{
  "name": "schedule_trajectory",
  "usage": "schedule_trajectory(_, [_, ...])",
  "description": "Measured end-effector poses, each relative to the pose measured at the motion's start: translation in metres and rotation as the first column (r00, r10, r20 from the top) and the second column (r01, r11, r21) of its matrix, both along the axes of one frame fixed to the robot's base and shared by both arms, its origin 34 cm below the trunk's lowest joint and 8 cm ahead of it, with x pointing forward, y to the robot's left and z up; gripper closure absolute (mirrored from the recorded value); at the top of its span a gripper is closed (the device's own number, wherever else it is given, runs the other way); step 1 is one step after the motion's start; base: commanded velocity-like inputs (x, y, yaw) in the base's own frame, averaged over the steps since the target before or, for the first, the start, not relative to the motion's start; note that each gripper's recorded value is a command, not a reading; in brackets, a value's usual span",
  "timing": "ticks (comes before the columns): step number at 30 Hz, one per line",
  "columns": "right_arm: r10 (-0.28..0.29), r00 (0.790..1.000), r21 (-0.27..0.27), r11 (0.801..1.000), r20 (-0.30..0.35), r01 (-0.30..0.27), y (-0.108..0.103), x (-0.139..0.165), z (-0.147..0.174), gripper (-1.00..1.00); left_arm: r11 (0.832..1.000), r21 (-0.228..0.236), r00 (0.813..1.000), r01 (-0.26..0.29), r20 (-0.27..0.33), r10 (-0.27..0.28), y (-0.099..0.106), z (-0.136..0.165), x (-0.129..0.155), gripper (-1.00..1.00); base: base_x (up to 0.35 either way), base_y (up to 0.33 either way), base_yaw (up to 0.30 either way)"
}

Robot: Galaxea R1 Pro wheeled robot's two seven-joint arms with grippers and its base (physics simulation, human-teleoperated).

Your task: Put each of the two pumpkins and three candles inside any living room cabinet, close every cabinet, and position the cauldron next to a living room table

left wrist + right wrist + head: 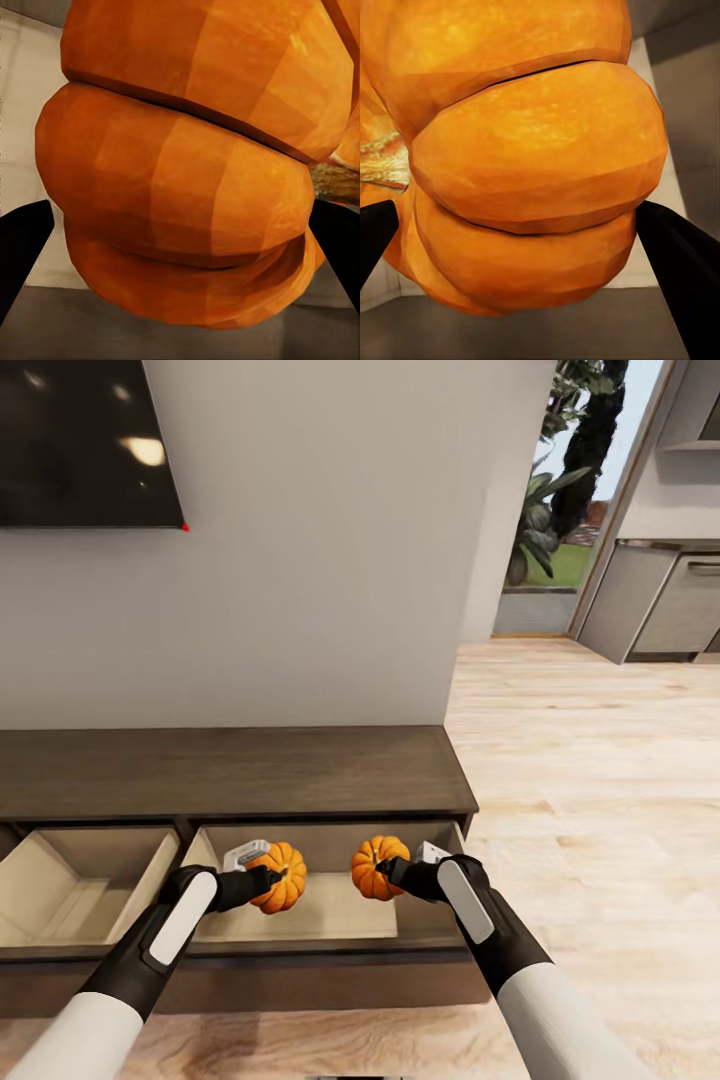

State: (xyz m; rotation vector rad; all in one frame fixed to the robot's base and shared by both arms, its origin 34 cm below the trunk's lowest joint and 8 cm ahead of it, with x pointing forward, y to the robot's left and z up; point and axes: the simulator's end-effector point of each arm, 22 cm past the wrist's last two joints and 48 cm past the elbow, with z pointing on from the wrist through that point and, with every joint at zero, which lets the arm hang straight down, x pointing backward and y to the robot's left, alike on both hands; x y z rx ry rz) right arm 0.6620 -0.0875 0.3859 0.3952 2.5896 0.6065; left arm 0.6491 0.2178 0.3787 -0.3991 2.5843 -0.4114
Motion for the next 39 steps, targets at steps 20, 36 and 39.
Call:
schedule_trajectory(20, [0.012, 0.997, -0.018, 1.0, -0.076, -0.014, -0.002, -0.003, -0.028, 1.0, 1.0, 0.005, 0.999, 0.002, -0.036, -0.002, 0.0, -0.02, -0.006, 1.0, 0.039, 0.0, 0.0])
schedule_trajectory(36, [0.019, 0.986, -0.029, 0.999, -0.164, -0.024, 0.0, -0.016, -0.066, 1.0, 1.0, 0.009, 0.997, -0.001, -0.08, 0.001, 0.001, -0.045, -0.012, 1.0, 0.0, 0.0, 0.0])
schedule_trajectory(39, [0.023, 0.985, -0.032, 0.999, -0.173, -0.028, 0.001, -0.018, -0.072, 1.0, 1.0, 0.009, 0.996, 0.0, -0.087, 0.001, 0.001, -0.05, -0.014, 1.0, 0.0, 0.0, 0.0])
